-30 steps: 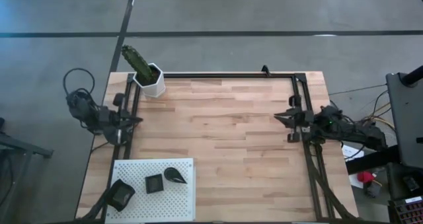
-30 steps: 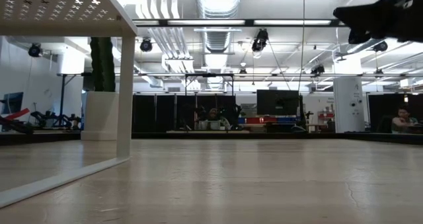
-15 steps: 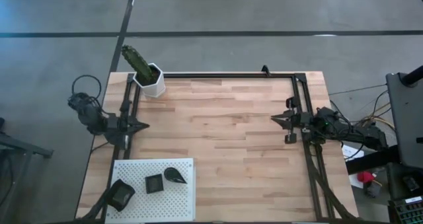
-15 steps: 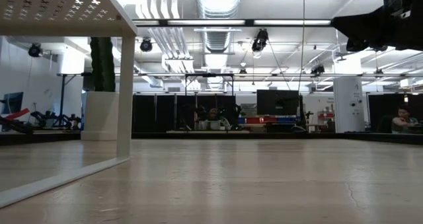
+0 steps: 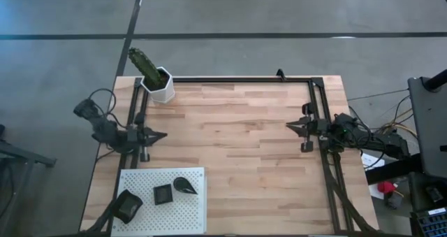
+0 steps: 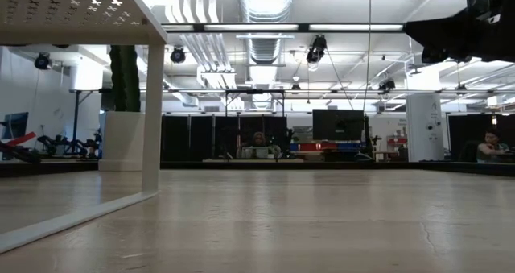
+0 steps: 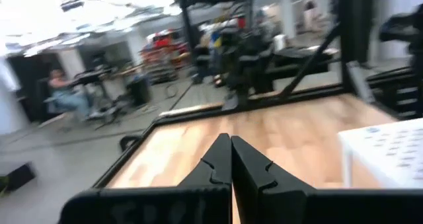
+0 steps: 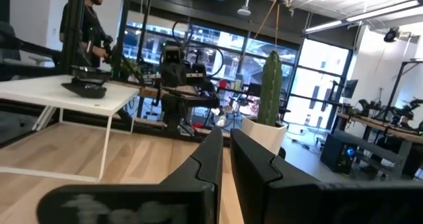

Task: Pick & Place Mini shaped plates
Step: Return to Home Position

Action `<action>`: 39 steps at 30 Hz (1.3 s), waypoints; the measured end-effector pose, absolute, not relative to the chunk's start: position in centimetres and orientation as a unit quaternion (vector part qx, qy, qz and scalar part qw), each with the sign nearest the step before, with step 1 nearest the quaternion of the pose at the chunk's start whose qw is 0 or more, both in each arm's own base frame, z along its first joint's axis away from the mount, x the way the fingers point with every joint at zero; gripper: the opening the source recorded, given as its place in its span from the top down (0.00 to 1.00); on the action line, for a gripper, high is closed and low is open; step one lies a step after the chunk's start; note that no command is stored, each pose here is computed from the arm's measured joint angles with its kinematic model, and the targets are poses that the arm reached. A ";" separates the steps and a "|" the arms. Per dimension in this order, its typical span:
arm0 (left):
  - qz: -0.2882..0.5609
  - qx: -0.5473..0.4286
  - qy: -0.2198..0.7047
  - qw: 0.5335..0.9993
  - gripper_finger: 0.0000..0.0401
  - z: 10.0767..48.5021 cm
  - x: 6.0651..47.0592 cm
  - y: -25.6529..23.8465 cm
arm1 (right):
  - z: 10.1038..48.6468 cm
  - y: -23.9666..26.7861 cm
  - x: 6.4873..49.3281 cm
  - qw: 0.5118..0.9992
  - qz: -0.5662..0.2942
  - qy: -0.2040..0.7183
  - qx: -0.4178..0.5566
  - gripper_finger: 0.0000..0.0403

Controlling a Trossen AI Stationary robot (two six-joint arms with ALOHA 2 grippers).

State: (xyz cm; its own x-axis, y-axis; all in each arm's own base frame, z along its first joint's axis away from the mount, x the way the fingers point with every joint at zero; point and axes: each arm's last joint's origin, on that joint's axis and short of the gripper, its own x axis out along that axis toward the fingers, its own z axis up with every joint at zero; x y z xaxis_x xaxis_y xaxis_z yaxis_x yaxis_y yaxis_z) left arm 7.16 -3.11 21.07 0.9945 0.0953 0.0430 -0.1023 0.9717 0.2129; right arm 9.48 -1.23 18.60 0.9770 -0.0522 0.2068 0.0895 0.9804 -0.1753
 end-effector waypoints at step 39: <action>0.096 0.040 -0.036 0.994 1.00 17.6 8.2 -3.7 | 16.8 -1.3 9.7 0.992 -0.030 -0.006 -0.120 0.93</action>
State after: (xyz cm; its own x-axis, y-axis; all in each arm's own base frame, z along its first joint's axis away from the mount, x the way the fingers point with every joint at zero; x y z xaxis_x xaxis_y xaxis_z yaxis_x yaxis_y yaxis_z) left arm 8.17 -3.67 17.60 0.9789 0.1883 0.0794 -0.1940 0.9783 0.0722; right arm 9.71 -1.27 16.79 0.9982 -0.0575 0.0188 0.0604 0.9694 -0.2378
